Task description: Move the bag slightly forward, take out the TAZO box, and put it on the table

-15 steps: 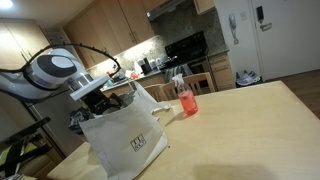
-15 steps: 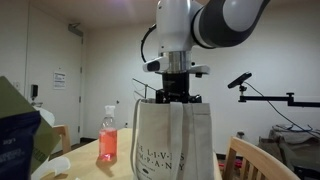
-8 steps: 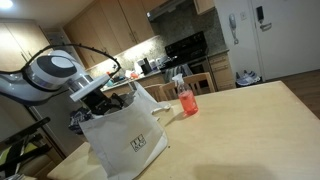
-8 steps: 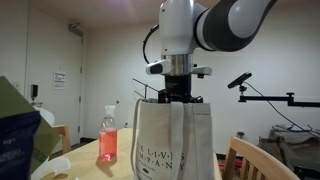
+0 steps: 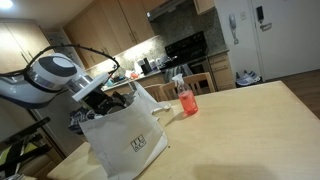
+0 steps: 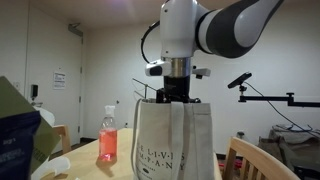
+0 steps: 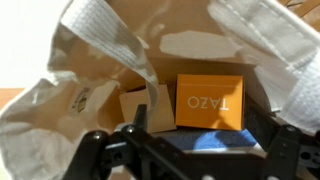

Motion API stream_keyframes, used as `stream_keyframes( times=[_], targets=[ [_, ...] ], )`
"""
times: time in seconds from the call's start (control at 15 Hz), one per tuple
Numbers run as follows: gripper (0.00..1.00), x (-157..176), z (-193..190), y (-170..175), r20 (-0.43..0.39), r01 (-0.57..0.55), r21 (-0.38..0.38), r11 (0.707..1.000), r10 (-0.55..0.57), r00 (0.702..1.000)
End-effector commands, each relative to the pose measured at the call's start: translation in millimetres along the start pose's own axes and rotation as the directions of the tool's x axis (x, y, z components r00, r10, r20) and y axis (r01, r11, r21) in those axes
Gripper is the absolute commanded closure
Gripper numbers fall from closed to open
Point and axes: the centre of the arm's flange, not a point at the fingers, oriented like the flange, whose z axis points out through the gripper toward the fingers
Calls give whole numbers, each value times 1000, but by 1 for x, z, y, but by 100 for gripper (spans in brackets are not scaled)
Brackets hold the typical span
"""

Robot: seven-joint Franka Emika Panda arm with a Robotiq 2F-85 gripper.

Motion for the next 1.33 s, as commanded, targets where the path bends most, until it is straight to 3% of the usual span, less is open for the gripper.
stream_keyframes(
  times=[0.0,0.47,1.27],
  targets=[
    [0,-1,6,3,32,-11,-74,997,13,999],
    [0,-3,9,4,71,-10,-120,993,19,997],
    [0,-8,23,0,84,-6,-99,995,14,996]
  ],
)
